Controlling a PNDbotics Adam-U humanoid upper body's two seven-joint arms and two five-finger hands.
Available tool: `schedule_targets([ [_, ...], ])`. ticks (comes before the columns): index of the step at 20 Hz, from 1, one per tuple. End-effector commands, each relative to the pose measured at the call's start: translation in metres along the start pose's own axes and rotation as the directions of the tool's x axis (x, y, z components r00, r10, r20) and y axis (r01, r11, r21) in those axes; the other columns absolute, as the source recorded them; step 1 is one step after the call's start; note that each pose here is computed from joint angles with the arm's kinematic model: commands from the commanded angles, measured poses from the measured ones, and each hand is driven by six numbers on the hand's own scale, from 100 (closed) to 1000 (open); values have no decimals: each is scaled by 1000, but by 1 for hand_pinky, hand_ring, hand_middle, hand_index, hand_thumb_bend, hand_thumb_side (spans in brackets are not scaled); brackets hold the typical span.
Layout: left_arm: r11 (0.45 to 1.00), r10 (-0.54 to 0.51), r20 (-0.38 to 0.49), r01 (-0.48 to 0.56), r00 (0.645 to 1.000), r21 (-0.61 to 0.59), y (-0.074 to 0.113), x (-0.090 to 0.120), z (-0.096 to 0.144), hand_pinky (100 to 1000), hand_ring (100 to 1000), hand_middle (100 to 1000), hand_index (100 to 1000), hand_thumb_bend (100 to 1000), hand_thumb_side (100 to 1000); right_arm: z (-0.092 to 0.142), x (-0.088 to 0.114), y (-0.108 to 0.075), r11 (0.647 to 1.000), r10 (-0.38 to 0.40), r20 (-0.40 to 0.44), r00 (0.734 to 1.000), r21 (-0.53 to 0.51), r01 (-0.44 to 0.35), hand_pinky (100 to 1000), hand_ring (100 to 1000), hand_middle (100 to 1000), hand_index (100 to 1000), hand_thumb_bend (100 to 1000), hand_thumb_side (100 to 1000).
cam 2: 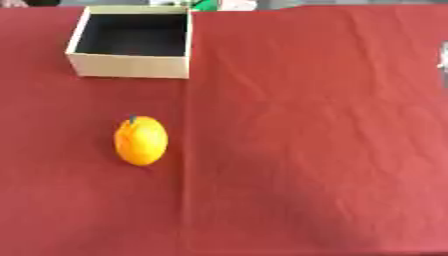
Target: Pick up objects on the table and place them in the box.
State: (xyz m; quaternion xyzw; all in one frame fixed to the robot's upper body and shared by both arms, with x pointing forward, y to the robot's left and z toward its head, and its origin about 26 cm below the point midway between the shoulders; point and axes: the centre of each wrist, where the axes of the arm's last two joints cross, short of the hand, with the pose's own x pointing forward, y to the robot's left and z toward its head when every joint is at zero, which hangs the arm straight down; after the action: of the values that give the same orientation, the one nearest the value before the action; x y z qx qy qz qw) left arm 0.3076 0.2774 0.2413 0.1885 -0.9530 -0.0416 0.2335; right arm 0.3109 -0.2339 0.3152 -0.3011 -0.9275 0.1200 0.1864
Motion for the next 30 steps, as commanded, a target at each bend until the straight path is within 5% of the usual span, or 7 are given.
schedule_targets([
  [1,997,-51,39,53,998,-48,6,8,-10,548,730,727,863,402,642,-6,6,-8,1000,21,39,999,-11,-21,927,863,808,912,100,923],
  [4,972,-138,42,144,989,-188,5,12,-15,549,728,729,866,408,674,-5,5,-8,1000,25,35,999,-5,-25,927,863,808,912,100,924],
  [8,853,-301,37,287,953,-436,3,20,-26,559,733,735,858,381,697,-3,4,-7,1000,28,27,999,7,-28,928,863,808,913,100,926],
  [15,497,-451,150,387,880,-777,-11,35,-38,607,766,757,863,422,718,-2,4,-6,999,22,26,999,22,-22,928,863,808,913,100,928],
  [22,278,-491,183,352,852,-894,-24,42,-40,641,790,774,875,547,679,-1,5,-5,999,17,23,1000,30,-18,928,864,808,913,100,931],
  [30,128,-496,164,259,853,-957,-33,43,-36,670,812,786,874,677,462,-1,5,-4,999,12,22,1000,30,-13,928,864,807,914,100,935],
])
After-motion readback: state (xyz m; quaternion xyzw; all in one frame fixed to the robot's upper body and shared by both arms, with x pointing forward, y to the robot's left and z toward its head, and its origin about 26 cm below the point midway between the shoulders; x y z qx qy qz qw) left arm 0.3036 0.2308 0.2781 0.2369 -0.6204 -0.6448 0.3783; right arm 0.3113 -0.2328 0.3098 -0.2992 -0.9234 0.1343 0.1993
